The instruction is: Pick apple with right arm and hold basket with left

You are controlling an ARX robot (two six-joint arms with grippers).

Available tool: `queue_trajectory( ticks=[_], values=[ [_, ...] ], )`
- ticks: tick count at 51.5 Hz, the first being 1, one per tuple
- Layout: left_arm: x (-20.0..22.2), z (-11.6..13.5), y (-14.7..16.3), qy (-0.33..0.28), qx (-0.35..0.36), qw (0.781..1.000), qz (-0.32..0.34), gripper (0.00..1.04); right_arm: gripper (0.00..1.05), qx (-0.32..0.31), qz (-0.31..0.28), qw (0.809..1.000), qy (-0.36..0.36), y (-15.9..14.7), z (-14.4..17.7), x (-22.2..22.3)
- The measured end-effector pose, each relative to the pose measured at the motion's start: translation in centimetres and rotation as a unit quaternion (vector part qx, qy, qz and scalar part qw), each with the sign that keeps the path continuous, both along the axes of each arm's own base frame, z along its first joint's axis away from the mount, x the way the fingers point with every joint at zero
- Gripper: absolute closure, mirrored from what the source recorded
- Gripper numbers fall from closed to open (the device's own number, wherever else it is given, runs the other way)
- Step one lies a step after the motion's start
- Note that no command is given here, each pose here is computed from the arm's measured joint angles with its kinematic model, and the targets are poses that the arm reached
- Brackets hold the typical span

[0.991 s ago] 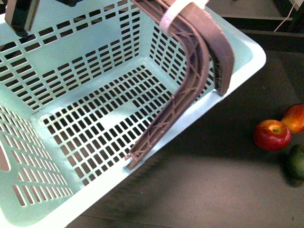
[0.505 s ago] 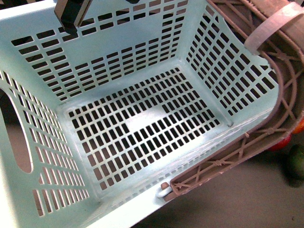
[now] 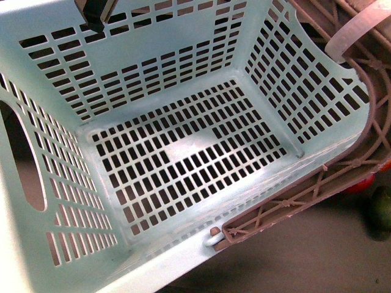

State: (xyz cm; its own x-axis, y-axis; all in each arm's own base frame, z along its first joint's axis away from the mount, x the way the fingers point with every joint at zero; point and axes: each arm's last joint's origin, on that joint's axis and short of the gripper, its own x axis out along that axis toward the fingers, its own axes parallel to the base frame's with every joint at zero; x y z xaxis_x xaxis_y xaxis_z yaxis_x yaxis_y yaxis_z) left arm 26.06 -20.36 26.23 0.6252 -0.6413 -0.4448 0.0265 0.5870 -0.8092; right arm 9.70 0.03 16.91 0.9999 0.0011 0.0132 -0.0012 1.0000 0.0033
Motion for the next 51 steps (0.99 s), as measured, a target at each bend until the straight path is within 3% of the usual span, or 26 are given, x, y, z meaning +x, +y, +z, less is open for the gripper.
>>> queue_trajectory(
  ticks=[17, 20, 23, 27, 37, 45, 51],
  values=[
    [0.0, 0.0, 0.0, 0.000, 0.000, 1.000, 0.000, 0.86, 0.09, 0.000, 0.000, 1.000, 0.000, 0.0, 0.0, 0.0],
    [0.0, 0.0, 0.0, 0.000, 0.000, 1.000, 0.000, 0.86, 0.09, 0.025, -0.028, 0.998, 0.051, -0.1, -0.1, 0.0],
    [0.0, 0.0, 0.0, 0.000, 0.000, 1.000, 0.000, 0.86, 0.09, 0.057, -0.072, 0.986, 0.141, -0.3, -0.2, 0.1],
    [0.0, 0.0, 0.0, 0.000, 0.000, 1.000, 0.000, 0.86, 0.09, 0.090, -0.095, 0.970, 0.205, -0.6, -0.6, 0.3],
    [0.0, 0.0, 0.0, 0.000, 0.000, 1.000, -0.001, 0.86, 0.09, 0.131, -0.114, 0.966, 0.191, -2.2, 0.0, 1.3],
    [0.0, 0.1, -0.1, -0.001, 0.000, 1.000, -0.001, 0.86, 0.09, 0.080, -0.150, 0.966, 0.194, -5.1, -0.5, 4.1],
    [0.0, 0.1, -0.1, -0.002, 0.001, 1.000, -0.001, 0.86, 0.09, 0.016, -0.129, 0.965, 0.226, -6.0, -3.0, 7.2]
  ],
)
